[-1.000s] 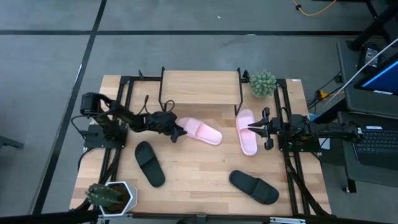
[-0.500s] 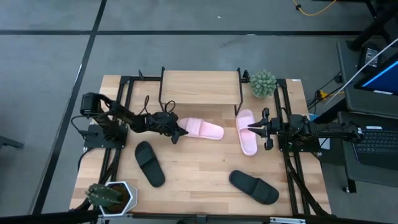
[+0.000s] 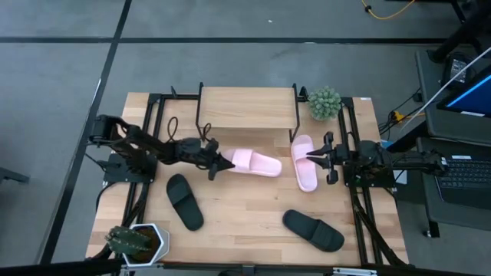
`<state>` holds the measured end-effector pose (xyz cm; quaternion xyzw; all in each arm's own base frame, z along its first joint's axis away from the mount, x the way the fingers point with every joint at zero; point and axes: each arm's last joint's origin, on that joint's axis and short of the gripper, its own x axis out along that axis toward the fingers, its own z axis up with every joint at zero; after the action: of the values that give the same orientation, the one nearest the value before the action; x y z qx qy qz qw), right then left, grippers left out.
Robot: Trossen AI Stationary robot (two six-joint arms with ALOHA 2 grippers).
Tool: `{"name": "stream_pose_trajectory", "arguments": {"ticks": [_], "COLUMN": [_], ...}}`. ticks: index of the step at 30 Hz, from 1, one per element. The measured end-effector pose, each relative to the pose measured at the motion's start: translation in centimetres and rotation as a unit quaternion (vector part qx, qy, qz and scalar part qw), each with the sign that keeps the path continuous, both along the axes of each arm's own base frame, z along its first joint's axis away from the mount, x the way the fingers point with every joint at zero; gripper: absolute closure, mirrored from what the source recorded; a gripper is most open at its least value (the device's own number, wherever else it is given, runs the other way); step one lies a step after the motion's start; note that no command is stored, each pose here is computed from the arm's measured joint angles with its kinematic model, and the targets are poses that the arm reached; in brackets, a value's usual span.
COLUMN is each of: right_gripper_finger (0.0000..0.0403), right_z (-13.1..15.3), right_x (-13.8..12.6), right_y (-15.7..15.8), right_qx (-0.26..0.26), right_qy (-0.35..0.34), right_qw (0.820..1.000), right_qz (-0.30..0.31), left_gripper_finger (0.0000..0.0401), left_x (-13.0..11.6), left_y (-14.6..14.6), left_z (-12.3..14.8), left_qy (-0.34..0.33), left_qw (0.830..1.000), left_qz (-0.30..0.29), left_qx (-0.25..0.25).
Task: Pick and place slides into the shelf
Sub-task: Put the left pink slide on the shelf
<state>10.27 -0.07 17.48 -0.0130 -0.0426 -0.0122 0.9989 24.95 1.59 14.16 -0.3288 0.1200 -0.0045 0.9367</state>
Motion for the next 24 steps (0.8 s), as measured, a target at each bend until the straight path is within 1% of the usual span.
{"name": "stream_pose_trajectory", "arguments": {"ticks": [3, 5, 9, 12, 14, 16, 19, 24], "right_gripper_finger": [0.034, 0.034, 0.034, 0.034, 0.034, 0.034, 0.034, 0.034], "right_z": [0.7, 0.7, 0.8, 1.7, 2.7, 3.7, 5.1, 7.5], "right_x": [-0.1, -0.1, -0.1, -0.1, 0.0, 0.3, 1.0, 2.9], "right_y": [0.0, 0.0, 0.0, 0.0, 0.0, 0.0, 0.0, 0.0], "right_qx": [-0.002, -0.007, -0.017, -0.017, -0.017, -0.018, -0.02, -0.056], "right_qy": [-0.034, -0.038, -0.043, -0.049, -0.045, -0.03, 0.013, 0.087], "right_qw": [0.999, 0.999, 0.999, 0.999, 0.999, 0.999, 1.0, 0.995], "right_qz": [-0.001, -0.001, -0.003, -0.003, -0.003, -0.003, -0.002, 0.001], "left_gripper_finger": [0.0401, 0.0401, 0.0401, 0.0401, 0.0401, 0.0401, 0.0401, 0.0401], "left_x": [-0.2, -0.3, -0.4, 0.3, 1.1, 2.1, 3.3, 4.7], "left_y": [0.0, -0.1, -0.1, 0.1, 0.3, 0.6, 1.1, 1.8], "left_z": [0.9, 1.5, 2.1, 2.8, 3.5, 4.3, 5.7, 8.1], "left_qy": [-0.02, -0.034, -0.046, -0.039, -0.025, -0.005, 0.017, 0.029], "left_qw": [1.0, 0.999, 0.999, 0.999, 0.999, 0.999, 0.996, 0.989], "left_qz": [-0.003, -0.007, -0.009, -0.023, -0.032, -0.042, -0.049, -0.062], "left_qx": [0.004, 0.012, 0.01, 0.002, 0.012, 0.034, 0.076, 0.132]}}
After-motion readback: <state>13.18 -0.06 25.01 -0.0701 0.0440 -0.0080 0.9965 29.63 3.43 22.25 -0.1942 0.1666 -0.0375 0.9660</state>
